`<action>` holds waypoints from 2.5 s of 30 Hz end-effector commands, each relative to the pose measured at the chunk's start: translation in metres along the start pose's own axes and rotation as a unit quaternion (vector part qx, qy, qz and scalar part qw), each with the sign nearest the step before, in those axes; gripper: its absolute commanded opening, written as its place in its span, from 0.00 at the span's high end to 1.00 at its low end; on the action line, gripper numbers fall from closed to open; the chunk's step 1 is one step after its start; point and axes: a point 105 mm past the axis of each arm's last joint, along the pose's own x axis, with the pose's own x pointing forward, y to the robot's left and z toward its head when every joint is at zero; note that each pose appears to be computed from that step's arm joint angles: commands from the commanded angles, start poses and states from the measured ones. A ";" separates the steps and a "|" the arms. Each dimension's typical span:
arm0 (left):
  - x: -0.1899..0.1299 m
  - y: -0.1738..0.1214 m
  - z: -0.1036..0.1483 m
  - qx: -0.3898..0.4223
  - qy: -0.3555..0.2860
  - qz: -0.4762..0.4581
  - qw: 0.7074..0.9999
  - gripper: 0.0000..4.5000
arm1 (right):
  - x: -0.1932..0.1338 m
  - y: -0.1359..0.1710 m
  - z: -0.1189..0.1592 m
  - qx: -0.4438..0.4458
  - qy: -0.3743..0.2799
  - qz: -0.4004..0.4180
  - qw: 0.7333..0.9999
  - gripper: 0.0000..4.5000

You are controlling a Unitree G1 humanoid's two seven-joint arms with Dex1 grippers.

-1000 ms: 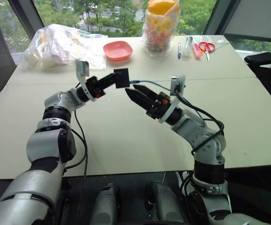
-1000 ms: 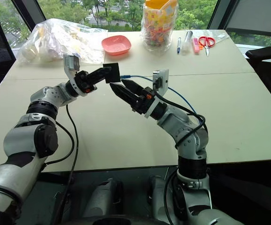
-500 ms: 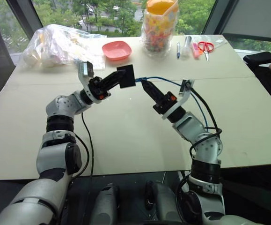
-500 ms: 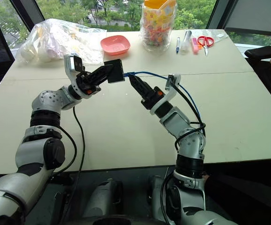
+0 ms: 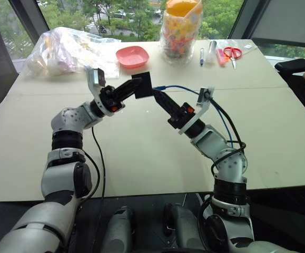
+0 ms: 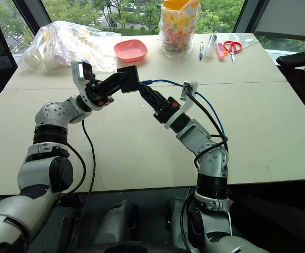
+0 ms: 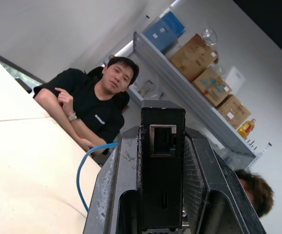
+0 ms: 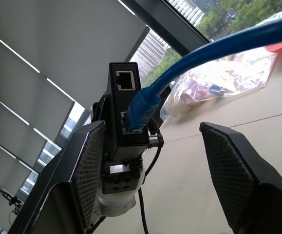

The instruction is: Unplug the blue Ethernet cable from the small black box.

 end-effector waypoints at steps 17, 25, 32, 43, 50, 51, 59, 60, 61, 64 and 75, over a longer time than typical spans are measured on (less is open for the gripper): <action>0.005 -0.008 0.002 0.013 0.000 -0.016 1.000 0.89 | 0.008 0.011 0.005 0.013 -0.022 0.031 0.999 0.98; -0.008 -0.008 0.014 0.033 -0.014 0.008 0.999 0.89 | -0.002 -0.010 0.029 0.035 -0.079 -0.017 0.996 0.98; -0.035 -0.008 0.044 0.072 -0.051 0.060 0.994 0.89 | -0.024 -0.039 0.088 -0.061 -0.099 -0.081 0.990 0.98; -0.011 0.023 0.020 0.195 0.000 0.147 0.970 0.89 | -0.016 -0.063 0.156 -0.273 -0.043 -0.169 0.946 0.98; 0.005 0.029 -0.011 0.276 0.065 0.154 0.946 0.89 | -0.026 -0.105 0.139 -0.265 0.001 -0.232 0.936 0.98; 0.008 0.029 -0.016 0.288 0.070 0.152 0.943 0.89 | -0.031 -0.116 0.134 -0.260 0.007 -0.252 0.932 0.98; 0.026 0.041 -0.028 0.351 0.041 0.210 0.912 0.89 | -0.047 -0.153 0.113 -0.255 0.007 -0.324 0.911 0.29; 0.027 0.044 -0.027 0.356 0.036 0.219 0.908 0.89 | -0.049 -0.155 0.110 -0.258 0.013 -0.328 0.909 0.17; 0.027 0.047 -0.028 0.362 0.036 0.225 0.904 0.89 | -0.051 -0.156 0.107 -0.261 0.021 -0.332 0.906 0.04; 0.032 0.059 -0.035 0.408 0.063 0.242 0.878 0.89 | -0.050 -0.146 0.087 -0.279 0.072 -0.299 0.910 0.02; 0.052 0.096 -0.061 0.441 0.105 0.280 0.846 0.78 | -0.054 -0.061 0.041 -0.315 0.101 -0.154 0.931 0.00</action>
